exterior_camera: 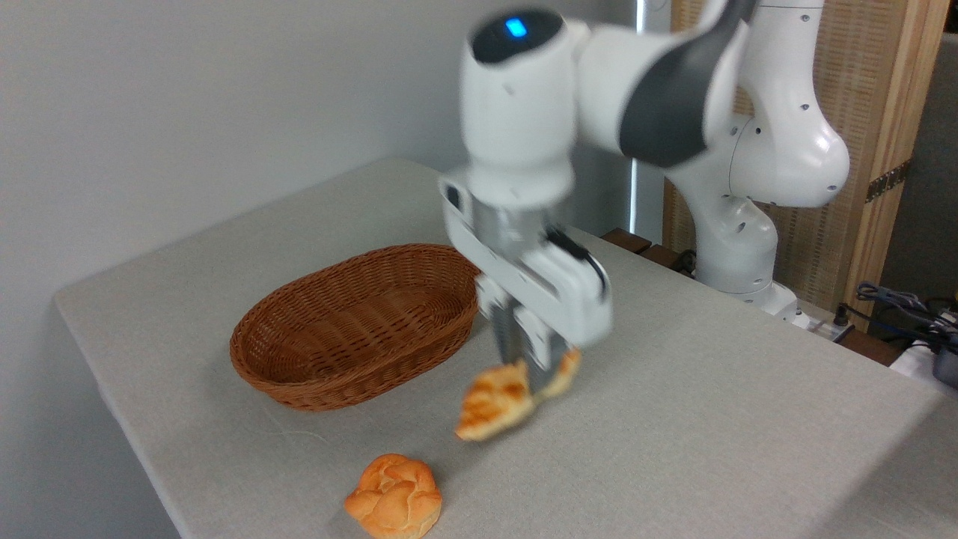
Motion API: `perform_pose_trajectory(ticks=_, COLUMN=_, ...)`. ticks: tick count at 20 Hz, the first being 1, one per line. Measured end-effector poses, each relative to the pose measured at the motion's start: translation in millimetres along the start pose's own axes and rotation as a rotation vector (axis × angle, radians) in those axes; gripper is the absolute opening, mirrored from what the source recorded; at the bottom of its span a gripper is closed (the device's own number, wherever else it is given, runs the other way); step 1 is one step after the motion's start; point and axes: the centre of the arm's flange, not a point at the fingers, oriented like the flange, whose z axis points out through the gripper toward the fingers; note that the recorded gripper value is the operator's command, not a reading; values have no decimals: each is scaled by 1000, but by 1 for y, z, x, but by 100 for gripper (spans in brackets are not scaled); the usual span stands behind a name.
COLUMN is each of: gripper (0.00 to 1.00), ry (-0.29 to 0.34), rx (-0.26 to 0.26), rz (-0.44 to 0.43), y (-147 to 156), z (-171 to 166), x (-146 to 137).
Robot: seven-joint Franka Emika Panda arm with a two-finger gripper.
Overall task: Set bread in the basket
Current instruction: 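Lift the braided loaf and carry it over the wicker basket, then lower the loaf into the basket and open the gripper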
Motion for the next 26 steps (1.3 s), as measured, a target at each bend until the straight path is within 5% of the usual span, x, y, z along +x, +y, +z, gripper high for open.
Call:
perform_pose_trajectory(ticks=3, gripper=29, ry=21, rx=-18, rz=-73, y=11, z=-37, x=58)
perform_pose_trajectory(ticks=9, gripper=33, ry=14, rx=-45, rz=-143, y=72, z=-24, x=180)
perform_pose_trajectory(ticks=12, gripper=46, ry=29, rx=-52, rz=-126, y=105, z=-6, x=220)
perform_pose_trajectory(ticks=13, gripper=65, ry=29, rx=-58, rz=-121, y=111, z=1, x=227)
perform_pose_trajectory(ticks=16, gripper=72, ry=18, rx=-78, rz=-122, y=109, z=17, x=233)
perform_pose_trajectory(ticks=20, gripper=99, ry=-8, rx=-75, rz=-122, y=103, z=29, x=230)
perform_pose_trajectory(ticks=26, gripper=100, ry=-20, rx=-74, rz=-121, y=103, z=34, x=229)
